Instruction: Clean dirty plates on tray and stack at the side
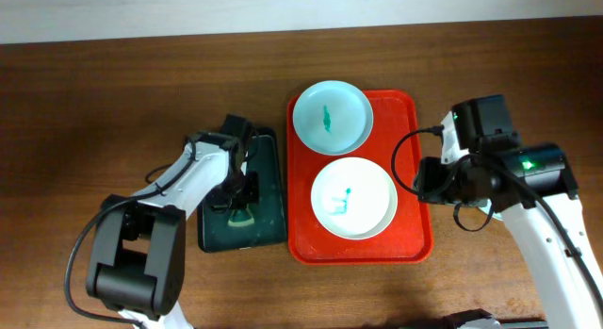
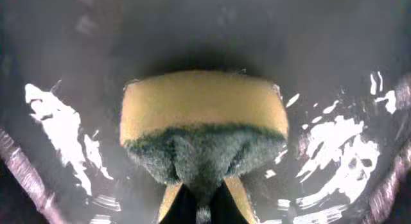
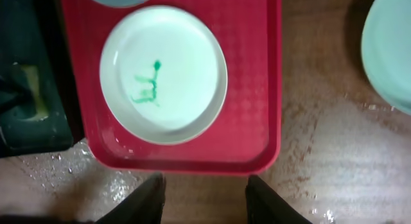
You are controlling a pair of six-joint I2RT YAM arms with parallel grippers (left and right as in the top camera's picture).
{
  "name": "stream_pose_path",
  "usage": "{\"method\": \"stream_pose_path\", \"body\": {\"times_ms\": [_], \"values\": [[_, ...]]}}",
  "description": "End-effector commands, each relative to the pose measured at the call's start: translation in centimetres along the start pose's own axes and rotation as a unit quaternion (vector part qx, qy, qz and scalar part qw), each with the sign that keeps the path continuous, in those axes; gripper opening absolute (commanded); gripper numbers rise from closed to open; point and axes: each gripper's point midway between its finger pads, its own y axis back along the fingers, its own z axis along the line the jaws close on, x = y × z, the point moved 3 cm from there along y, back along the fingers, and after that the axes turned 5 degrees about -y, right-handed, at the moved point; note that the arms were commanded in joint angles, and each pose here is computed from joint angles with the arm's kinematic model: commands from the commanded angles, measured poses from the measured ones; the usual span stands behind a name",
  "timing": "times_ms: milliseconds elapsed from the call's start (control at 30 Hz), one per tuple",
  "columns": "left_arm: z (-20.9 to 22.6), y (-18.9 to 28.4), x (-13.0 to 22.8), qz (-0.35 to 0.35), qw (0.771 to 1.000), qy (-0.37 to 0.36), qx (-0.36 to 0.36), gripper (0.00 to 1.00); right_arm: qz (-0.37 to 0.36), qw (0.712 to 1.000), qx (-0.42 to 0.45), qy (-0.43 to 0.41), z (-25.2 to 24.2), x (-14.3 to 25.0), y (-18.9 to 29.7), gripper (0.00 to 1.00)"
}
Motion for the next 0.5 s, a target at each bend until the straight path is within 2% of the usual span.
{"method": "stream_pose_path", "body": {"times_ms": [0, 100, 167, 300, 467], "values": [[-0.6, 4.9, -2.6, -0.031, 0.999, -0.002, 0.005, 0.00, 0.039, 0.999, 0.023, -0.023, -0.5, 0.1, -2.1, 0.43], [-1.0, 8.6, -3.6, -0.048, 0.999, -0.020, 0.008, 0.00, 0.089, 0.994, 0.045, -0.037, -1.3, 0.0, -4.6, 0.42], [-1.1, 10.7, -4.2, -0.064, 0.998, -0.021, 0.008, 0.00, 0.119, 0.990, 0.056, -0.052, -2.2, -0.6, -6.5, 0.38], [-1.2, 11.8, -4.7, -0.077, 0.997, -0.020, 0.011, 0.00, 0.151, 0.988, -0.030, -0.010, -1.8, -2.3, -9.6, 0.36], [-1.2, 11.8, -4.7, -0.077, 0.997, -0.020, 0.011, 0.00, 0.201, 0.976, -0.079, 0.038, -2.3, -2.3, -13.6, 0.36]]}}
